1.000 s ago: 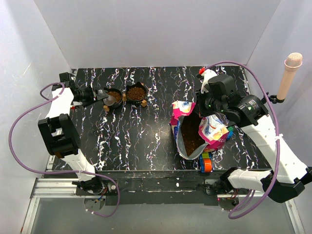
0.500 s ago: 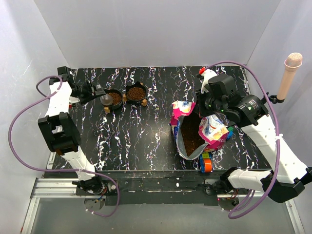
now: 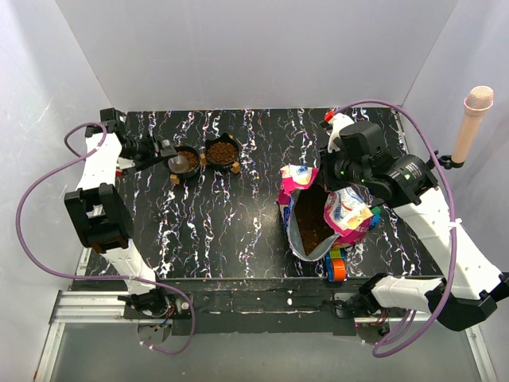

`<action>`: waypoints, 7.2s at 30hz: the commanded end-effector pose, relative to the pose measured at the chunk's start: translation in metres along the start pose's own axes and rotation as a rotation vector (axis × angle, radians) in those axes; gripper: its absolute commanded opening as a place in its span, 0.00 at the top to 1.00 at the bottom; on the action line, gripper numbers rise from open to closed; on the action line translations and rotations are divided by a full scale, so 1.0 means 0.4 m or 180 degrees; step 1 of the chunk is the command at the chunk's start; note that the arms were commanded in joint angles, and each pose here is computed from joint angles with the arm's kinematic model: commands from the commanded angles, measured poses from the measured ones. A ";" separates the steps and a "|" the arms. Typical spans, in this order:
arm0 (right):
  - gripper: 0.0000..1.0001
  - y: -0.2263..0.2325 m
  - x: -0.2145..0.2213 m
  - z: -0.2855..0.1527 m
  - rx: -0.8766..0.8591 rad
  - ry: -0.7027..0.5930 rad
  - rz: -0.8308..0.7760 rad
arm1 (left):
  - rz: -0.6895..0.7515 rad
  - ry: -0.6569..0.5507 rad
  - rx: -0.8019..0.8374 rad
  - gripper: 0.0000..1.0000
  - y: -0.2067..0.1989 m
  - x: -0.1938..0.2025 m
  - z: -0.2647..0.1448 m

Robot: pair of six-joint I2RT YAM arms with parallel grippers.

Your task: Serve the pet food

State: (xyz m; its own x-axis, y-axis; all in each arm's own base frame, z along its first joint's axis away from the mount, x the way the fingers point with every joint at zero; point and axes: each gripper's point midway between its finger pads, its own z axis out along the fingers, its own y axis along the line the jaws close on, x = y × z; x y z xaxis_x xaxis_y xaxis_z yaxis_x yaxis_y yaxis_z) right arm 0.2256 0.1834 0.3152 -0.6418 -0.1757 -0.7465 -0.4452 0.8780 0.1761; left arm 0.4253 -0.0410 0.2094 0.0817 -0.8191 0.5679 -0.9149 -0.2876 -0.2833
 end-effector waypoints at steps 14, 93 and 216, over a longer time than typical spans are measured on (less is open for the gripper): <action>0.99 0.057 -0.147 -0.084 -0.0364 -0.0812 0.0143 | 0.2127 -0.0337 0.0792 1.00 0.045 0.197 -0.122; 0.99 0.121 -0.350 -0.095 -0.0535 -0.1089 0.0289 | 0.5652 -0.0599 0.0246 0.16 0.637 0.553 -0.001; 0.99 0.132 -0.008 -0.097 -0.0864 -0.1545 -0.1611 | 0.2514 -0.1276 0.0656 0.83 0.330 0.387 -0.148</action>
State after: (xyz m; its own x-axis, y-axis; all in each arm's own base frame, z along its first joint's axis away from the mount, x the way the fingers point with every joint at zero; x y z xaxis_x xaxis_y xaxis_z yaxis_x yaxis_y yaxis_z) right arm 0.1739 0.2212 0.2997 -0.1168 -0.3519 -0.9287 -0.8273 0.5519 -0.1051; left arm 0.2870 -0.1903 0.2736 -0.3774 -0.9215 -0.0917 -0.7687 0.3669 -0.5239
